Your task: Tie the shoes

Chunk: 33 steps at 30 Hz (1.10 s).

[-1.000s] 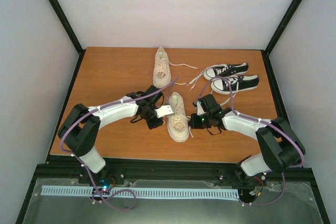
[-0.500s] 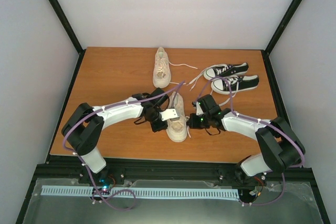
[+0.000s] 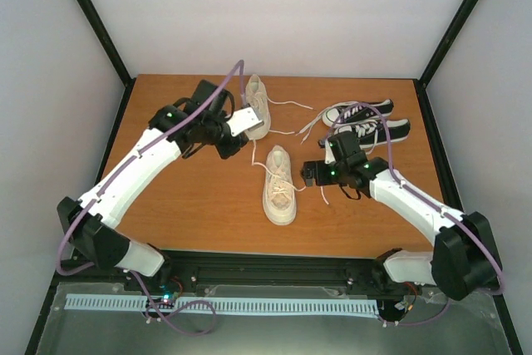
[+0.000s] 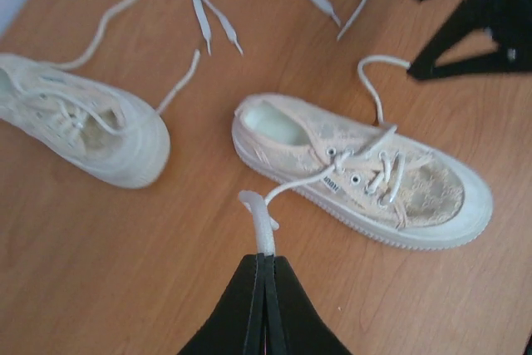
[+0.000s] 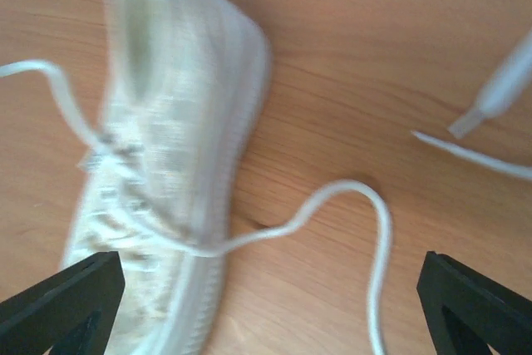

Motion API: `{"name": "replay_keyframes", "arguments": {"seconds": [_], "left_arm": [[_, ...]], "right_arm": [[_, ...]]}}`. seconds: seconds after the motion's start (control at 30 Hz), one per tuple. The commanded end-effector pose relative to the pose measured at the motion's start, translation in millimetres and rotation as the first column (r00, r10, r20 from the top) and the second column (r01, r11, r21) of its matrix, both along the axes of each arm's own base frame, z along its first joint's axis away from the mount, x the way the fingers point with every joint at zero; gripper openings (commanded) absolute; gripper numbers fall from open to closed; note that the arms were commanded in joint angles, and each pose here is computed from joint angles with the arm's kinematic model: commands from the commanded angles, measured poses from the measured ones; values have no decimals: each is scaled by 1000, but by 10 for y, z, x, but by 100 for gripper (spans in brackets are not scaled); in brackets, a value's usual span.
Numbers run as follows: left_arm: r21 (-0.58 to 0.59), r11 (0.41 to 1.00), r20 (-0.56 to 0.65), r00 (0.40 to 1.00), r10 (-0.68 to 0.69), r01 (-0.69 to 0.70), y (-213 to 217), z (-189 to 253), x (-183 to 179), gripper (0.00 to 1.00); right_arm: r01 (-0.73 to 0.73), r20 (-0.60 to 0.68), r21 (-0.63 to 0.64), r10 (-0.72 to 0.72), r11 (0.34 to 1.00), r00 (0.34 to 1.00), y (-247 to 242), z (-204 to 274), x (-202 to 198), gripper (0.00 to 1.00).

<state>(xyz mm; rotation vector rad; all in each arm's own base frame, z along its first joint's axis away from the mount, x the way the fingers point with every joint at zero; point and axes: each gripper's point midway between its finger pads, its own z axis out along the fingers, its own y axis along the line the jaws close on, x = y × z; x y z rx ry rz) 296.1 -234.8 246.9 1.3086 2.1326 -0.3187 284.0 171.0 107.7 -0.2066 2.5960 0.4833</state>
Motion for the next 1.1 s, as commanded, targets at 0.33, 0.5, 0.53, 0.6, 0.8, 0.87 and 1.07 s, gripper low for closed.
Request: {"name": "replay_keyframes", "arguments": {"seconds": [0.33, 0.5, 0.53, 0.6, 0.8, 0.87, 1.07], "left_arm": [[-144, 988, 48, 997, -54, 60, -80, 900, -245, 1], [-172, 982, 51, 997, -65, 73, -112, 975, -271, 1], [-179, 981, 55, 996, -67, 76, -116, 1003, -277, 1], [-186, 979, 59, 996, -68, 78, -125, 1038, -278, 1], [-210, 973, 62, 995, -81, 93, -165, 1117, -288, 1], [-215, 972, 63, 994, -85, 96, -175, 1132, -289, 1], [-211, 972, 56, 994, -90, 100, -173, 1115, -300, 1]], "right_arm": [[-688, 711, -22, 495, 726, 500, 1375, 987, -33, 71], [-700, 690, -5, 509, 714, 514, 1531, 813, 126, 60], [-694, 688, -10, 508, 720, 518, 1538, 770, 157, 57], [-693, 682, -13, 513, 721, 522, 1554, 709, 187, 52], [-702, 657, 7, 526, 712, 540, 1591, 559, 197, 44], [-695, 647, 6, 527, 719, 551, 1588, 508, 219, 39], [-664, 634, 6, 511, 747, 581, 1500, 420, 272, 23]]}}
